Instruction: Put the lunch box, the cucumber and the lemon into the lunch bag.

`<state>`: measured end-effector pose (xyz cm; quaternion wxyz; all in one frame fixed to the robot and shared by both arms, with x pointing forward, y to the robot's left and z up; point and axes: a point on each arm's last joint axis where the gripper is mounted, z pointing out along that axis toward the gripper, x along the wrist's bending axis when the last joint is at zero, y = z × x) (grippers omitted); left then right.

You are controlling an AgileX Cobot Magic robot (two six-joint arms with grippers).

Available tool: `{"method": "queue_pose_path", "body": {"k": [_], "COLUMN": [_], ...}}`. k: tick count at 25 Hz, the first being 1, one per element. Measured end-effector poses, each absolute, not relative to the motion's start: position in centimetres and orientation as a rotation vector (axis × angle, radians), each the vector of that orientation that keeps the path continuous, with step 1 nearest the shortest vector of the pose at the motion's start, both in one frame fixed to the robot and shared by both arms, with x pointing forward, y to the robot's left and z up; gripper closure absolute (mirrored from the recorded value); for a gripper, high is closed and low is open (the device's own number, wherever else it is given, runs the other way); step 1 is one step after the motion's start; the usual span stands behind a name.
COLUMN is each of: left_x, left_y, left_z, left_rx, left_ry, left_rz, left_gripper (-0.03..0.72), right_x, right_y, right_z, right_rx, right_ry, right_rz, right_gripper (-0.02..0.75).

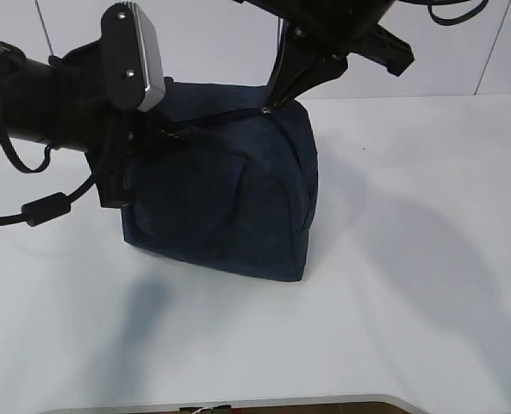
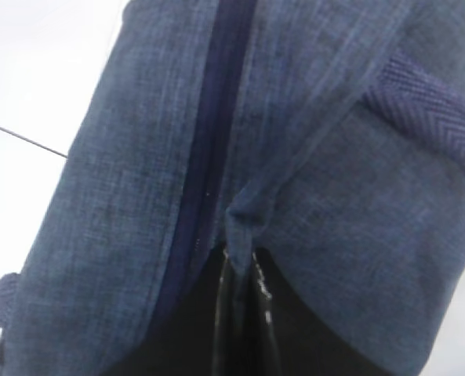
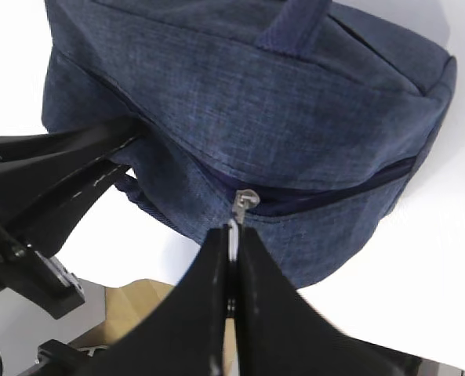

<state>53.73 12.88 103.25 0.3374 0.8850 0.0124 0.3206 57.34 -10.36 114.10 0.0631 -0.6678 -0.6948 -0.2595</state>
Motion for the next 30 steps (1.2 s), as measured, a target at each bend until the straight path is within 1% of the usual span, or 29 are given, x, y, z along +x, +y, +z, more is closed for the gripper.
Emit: {"method": "queue_pose_path", "body": {"k": [6, 12, 19, 27, 30], "left_x": [53.8, 53.5, 53.6, 53.8, 53.8], "left_y": [12.9, 13.4, 13.5, 13.8, 13.9], "left_z": [103.2, 102.1, 102.1, 102.0, 102.0], "left_rx": [2.308, 2.333, 2.333, 2.338, 2.339], "left_ry": [0.039, 0.097, 0.119, 0.148, 0.15], "left_rz": [0.849, 0.858, 0.886, 0.934, 0.937], "left_gripper": [0.694, 0.694, 0.694, 0.694, 0.694], "right_x": [57.4, 57.5, 57.6, 57.2, 57.1], "right_y": [-10.5, -10.5, -10.6, -10.8, -10.7], "right_z": [114.1, 114.0, 113.8, 111.3, 110.9], "right_rx": [-2.039, -2.048, -2.06, -2.072, -2.068], "right_ry": [-2.103, -2.097, -2.109, -2.094, -2.081], "right_rz": [-0.781, -0.779, -0.773, -0.65, -0.632], "right_gripper": [0.733, 0.733, 0.733, 0.733, 0.733]}}
